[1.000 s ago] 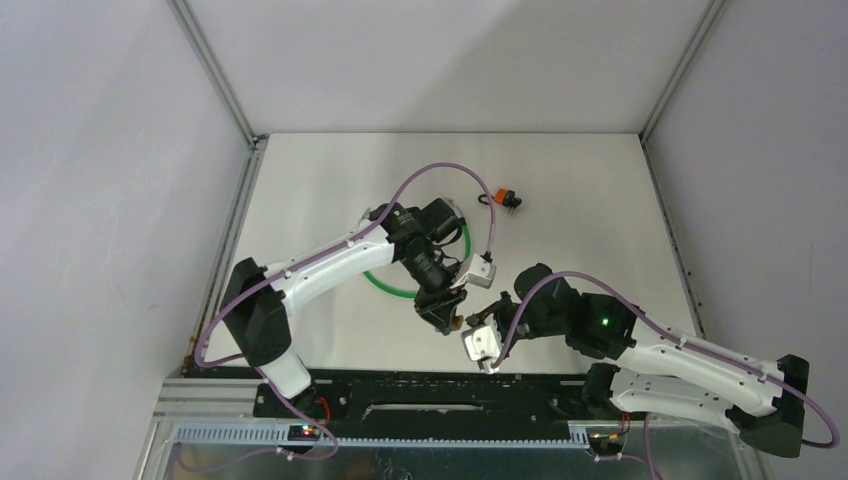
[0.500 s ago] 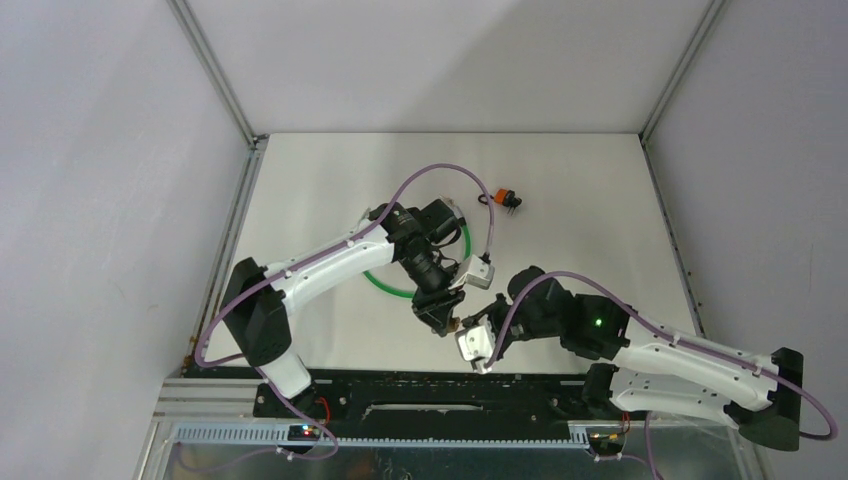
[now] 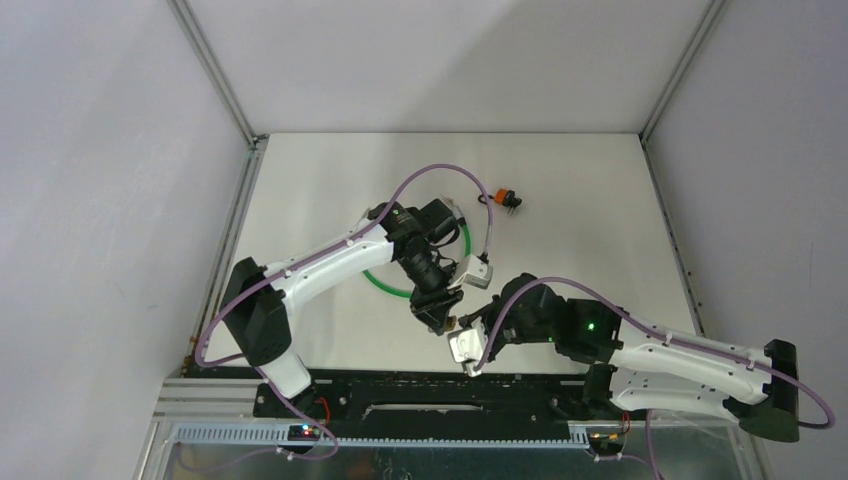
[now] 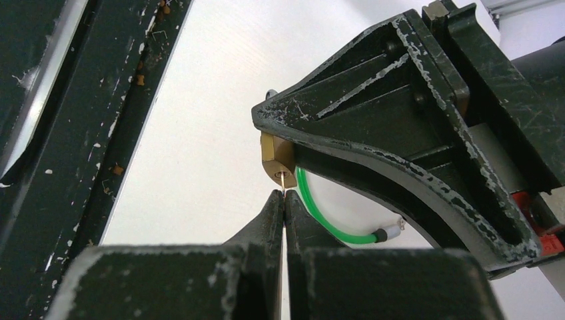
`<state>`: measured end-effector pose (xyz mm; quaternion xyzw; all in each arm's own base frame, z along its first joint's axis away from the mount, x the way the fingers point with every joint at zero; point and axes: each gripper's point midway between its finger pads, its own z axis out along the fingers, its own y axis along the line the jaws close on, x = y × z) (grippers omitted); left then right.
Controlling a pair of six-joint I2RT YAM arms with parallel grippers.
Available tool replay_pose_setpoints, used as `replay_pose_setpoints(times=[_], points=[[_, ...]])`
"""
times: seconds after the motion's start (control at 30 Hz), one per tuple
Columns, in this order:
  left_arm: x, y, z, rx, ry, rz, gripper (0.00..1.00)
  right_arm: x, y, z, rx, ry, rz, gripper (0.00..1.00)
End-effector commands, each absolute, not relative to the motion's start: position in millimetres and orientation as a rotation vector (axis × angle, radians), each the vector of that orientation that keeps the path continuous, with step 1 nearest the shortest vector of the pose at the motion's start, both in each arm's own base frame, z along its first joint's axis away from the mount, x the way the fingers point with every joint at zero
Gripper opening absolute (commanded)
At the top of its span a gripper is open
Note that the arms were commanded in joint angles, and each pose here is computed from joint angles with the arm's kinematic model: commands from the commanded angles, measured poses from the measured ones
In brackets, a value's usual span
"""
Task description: Unlock with the key
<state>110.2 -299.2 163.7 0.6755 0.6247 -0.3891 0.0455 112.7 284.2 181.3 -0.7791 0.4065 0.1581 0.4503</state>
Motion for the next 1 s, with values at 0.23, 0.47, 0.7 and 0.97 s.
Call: replay_pose_setpoints(times=[0.23, 0.47, 0.7, 0.97], points=[[116.2, -329.0, 191.9, 1.948, 1.843, -1.266, 0.00, 114.5, 292.3, 181.1, -1.927, 0.959, 0.295, 0.00], [125.3, -329.3, 184.5, 1.922, 1.904, -1.200, 0.00, 113.0, 289.8, 185.4, -1.924, 0.961, 0.301, 0.00], [123.4, -329.2, 189.3, 1.932, 1.870, -1.206, 0.00, 106.3, 294.6, 178.7, -1.939, 0.981, 0.366, 0.00], [122.6, -323.8, 185.9, 1.950, 1.853, -1.183, 0.00, 110.7, 286.8, 174.2, -1.942, 1.028, 0.370, 0.10]])
